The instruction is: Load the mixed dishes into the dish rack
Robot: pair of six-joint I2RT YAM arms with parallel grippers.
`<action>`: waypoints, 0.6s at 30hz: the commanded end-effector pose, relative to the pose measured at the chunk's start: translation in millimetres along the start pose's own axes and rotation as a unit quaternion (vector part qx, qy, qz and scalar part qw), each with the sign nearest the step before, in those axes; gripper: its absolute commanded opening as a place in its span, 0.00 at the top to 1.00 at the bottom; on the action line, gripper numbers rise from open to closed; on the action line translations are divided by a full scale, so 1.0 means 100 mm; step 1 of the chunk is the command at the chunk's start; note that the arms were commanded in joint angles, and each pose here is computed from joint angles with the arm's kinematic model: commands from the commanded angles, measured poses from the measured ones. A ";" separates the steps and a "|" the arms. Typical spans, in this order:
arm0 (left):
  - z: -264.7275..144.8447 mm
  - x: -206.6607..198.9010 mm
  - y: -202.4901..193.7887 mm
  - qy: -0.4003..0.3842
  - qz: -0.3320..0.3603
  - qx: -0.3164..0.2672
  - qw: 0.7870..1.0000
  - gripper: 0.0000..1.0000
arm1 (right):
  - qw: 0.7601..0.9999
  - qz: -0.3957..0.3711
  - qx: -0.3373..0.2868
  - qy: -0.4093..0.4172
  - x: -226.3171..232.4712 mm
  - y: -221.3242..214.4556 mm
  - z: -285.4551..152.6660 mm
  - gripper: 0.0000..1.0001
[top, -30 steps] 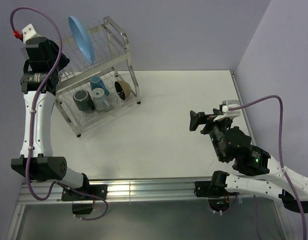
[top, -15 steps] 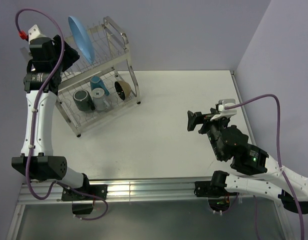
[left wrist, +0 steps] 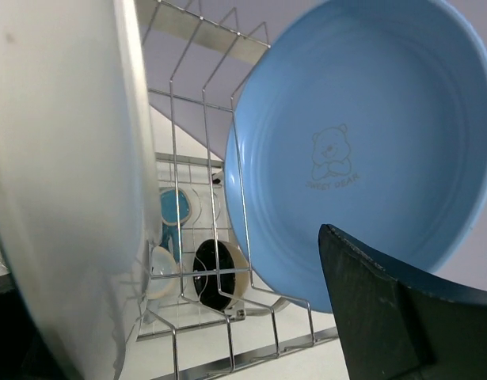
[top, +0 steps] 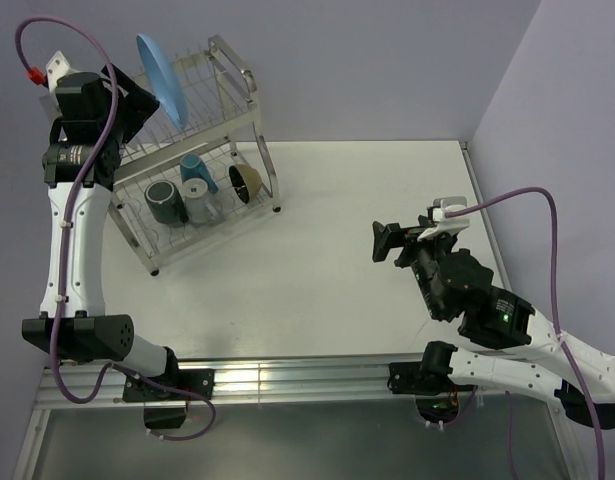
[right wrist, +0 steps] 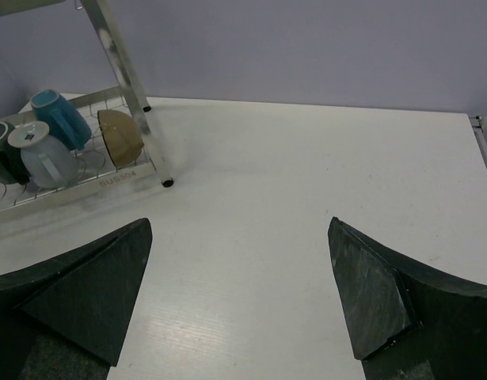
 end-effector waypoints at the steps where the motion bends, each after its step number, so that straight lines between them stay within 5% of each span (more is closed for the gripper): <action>1: -0.16 0.39 0.01 0.109 0.009 -0.002 0.994 0.01 | 1.000 0.014 -0.015 -0.002 0.00 0.12 0.02 0.00; 18: -0.07 0.32 0.15 0.156 0.024 -0.004 0.987 0.01 | 1.000 0.012 -0.016 0.000 0.00 0.14 0.04 0.00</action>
Point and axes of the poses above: each gripper's point midway between its finger pads, its own z axis out along the fingers, its own x axis along the line the jaws close on, y = z × x, the point moved 6 cm from there along -z, back along the fingers, and after that the axes turned 10 degrees about -z, right-handed, at the moved point
